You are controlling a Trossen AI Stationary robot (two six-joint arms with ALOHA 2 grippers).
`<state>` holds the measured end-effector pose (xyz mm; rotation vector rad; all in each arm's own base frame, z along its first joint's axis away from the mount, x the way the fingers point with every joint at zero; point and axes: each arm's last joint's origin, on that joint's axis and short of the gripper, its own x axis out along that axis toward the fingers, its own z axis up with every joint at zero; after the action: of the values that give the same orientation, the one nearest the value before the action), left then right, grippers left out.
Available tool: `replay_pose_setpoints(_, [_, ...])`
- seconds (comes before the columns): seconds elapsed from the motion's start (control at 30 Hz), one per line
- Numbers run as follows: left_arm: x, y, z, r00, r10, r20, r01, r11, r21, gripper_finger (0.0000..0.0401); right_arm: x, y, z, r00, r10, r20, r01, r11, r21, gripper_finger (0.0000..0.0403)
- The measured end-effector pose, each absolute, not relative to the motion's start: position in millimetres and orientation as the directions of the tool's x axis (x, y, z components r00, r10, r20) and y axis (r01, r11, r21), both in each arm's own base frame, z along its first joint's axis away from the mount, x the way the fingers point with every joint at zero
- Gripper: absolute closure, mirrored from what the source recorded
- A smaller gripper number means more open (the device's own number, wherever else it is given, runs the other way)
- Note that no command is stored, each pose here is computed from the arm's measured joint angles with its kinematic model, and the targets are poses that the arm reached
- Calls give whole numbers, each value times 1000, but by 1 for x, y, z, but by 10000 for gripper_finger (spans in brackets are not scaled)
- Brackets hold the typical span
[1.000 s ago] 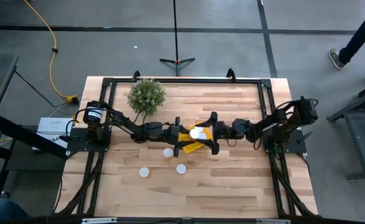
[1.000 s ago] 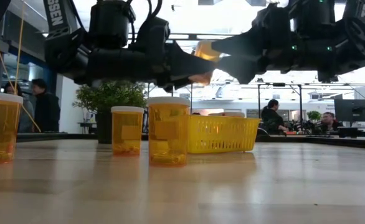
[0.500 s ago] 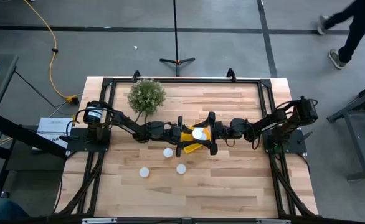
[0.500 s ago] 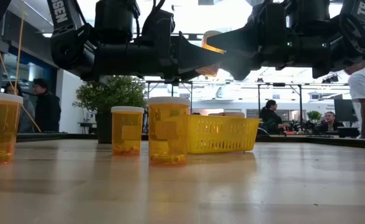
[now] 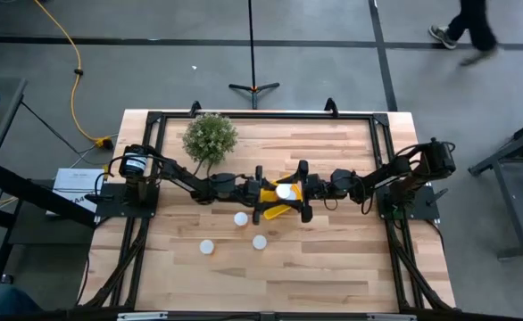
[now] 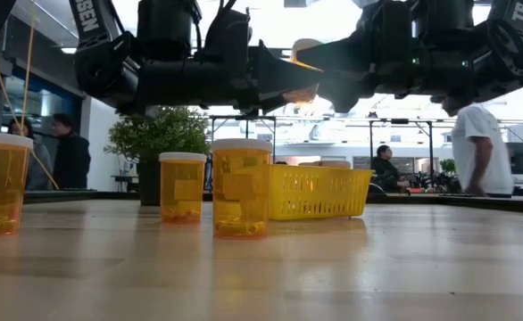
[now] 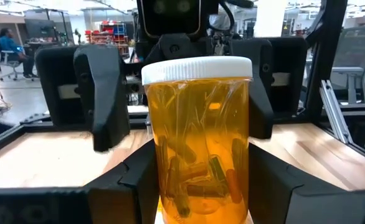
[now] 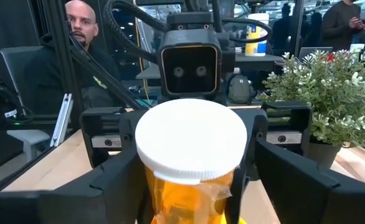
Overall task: Pick and place pill bottles into a basket
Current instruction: Adjust the orange pill bottles
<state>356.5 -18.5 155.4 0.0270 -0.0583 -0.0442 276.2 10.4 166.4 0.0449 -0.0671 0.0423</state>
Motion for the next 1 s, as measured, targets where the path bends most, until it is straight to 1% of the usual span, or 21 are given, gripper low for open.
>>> replay_pose_setpoints(0.43, [360, -18, 157, 998, -40, 41, 38, 999, 28, 183, 276, 11, 167, 996, 50, 72, -53, 998, 39, 214])
replay_pose_setpoints(0.53, [360, -18, 156, 999, -40, 34, 39, 999, 25, 183, 276, 11, 166, 996, 51, 69, -54, 998, 40, 229])
replay_pose_setpoints(0.6, [360, -18, 156, 999, -40, 33, 40, 999, 25, 179, 276, 11, 166, 996, 51, 68, -54, 998, 41, 232])
replay_pose_setpoints(0.73, [361, -18, 155, 999, -42, 21, 41, 999, 27, 154, 276, 11, 167, 996, 51, 70, -54, 997, 47, 224])
replay_pose_setpoints(0.87, [361, -18, 152, 999, -45, -13, 46, 999, 27, 114, 276, 10, 167, 997, 37, 72, -40, 998, 47, 225])
replay_pose_setpoints(1.0, [360, -19, 147, 996, -51, -76, 53, 998, 24, 72, 276, 10, 167, 997, 30, 73, -33, 999, 40, 232])
